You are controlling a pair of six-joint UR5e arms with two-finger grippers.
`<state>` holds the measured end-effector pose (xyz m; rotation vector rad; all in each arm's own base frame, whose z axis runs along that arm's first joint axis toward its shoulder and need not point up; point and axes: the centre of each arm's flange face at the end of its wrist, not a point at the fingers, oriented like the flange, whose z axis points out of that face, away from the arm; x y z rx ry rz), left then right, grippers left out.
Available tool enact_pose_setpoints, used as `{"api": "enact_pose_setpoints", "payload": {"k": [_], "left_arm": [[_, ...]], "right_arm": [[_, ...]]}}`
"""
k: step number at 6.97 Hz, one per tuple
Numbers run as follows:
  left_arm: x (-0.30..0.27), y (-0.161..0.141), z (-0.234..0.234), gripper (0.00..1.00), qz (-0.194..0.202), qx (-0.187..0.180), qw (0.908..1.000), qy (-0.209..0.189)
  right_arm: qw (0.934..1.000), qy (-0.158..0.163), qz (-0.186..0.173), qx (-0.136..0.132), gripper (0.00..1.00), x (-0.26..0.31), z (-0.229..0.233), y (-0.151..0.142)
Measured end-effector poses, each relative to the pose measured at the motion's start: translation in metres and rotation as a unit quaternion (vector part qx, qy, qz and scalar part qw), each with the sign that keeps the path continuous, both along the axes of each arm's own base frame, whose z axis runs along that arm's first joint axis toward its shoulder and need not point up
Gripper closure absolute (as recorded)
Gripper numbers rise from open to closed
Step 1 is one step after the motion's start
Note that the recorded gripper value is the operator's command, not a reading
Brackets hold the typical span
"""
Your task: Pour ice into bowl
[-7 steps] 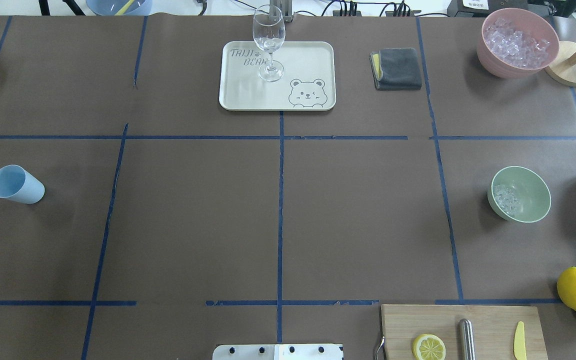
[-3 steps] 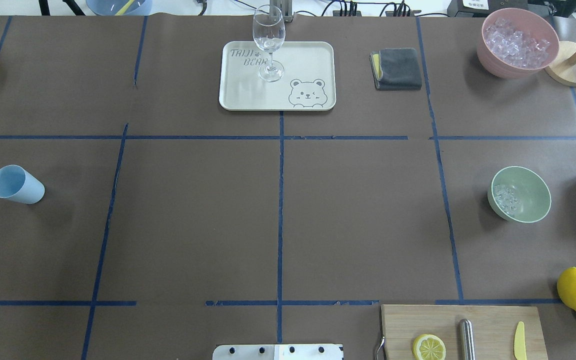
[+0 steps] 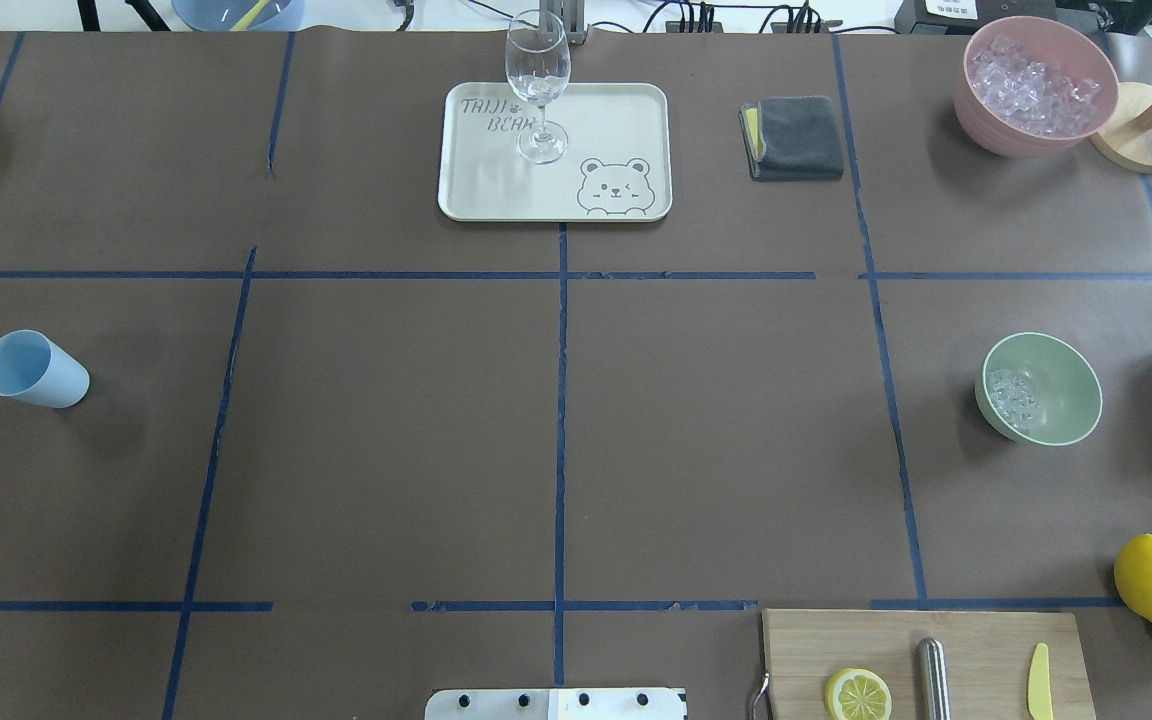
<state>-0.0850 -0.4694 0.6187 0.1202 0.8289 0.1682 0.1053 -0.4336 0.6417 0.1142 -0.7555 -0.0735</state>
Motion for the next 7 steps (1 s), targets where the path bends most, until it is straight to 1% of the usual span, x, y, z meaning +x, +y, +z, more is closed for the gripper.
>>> {"api": "enact_pose_setpoints", "payload": {"k": [7], "left_arm": [[0.0, -0.001, -0.0023, 0.0, 0.0, 0.003, 1.0, 0.0]], "right_arm": [[1.0, 0.0, -0.006, -0.002, 0.0, -0.0059, 0.0014, -0.0008]]}}
